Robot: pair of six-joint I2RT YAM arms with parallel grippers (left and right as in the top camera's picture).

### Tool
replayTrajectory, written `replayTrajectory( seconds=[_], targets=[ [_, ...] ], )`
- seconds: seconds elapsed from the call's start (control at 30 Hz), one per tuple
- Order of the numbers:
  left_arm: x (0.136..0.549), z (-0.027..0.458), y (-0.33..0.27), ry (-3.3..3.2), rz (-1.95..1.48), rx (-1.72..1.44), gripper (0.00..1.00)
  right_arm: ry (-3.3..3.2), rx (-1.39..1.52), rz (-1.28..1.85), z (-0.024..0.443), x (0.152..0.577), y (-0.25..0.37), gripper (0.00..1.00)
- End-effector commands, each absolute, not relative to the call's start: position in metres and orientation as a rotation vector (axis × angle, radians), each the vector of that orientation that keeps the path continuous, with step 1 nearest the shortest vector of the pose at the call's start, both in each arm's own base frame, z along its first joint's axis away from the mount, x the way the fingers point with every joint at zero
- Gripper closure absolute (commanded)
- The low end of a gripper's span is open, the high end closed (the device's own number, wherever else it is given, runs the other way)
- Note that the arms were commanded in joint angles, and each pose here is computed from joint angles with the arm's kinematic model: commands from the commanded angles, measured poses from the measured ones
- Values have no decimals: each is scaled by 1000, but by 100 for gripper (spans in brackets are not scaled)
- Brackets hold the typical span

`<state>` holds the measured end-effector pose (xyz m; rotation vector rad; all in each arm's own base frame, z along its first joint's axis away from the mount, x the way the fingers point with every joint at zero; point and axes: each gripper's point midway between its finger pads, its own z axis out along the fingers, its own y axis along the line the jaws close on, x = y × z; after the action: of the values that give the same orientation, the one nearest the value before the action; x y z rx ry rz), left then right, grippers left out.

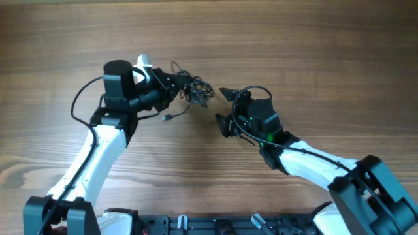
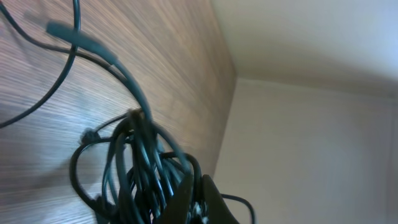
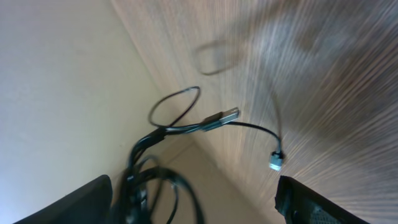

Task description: Untangle cables

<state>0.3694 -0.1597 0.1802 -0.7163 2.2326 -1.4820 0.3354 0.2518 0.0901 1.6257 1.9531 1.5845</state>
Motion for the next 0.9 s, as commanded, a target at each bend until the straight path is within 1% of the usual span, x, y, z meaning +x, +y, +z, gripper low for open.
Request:
replayTrajectory(
  seconds=[0.0,0.1,0.33,0.53,0.6,0.7,0.73,0.87],
  targets=[
    [368,197,-172,2195,-1556,-711,96,1904,1643,1583,85,345,247,13],
    [365,203,-184,2188,-1589,-681,96,1869,1635,1603,90,351,244,13],
    [358,208,-202,2199,-1666,-717,96,1787,1678,1588,92,369,218,13],
    [360,252,-215,2046,-1763,-473,96,1823,1660,1661,97,369,218,13],
    [359,257,-219,2028,-1773,-436,96,1840,1595,1762,112,369,224,11],
    [356,262,-224,2017,-1785,-404,96,1828,1561,1816,121,372,221,11],
    [356,263,-226,2013,-1787,-395,96,1827,1559,1823,122,374,219,13],
    [349,273,-243,1977,-1803,-330,96,1827,1596,1808,117,377,206,34]
  ],
)
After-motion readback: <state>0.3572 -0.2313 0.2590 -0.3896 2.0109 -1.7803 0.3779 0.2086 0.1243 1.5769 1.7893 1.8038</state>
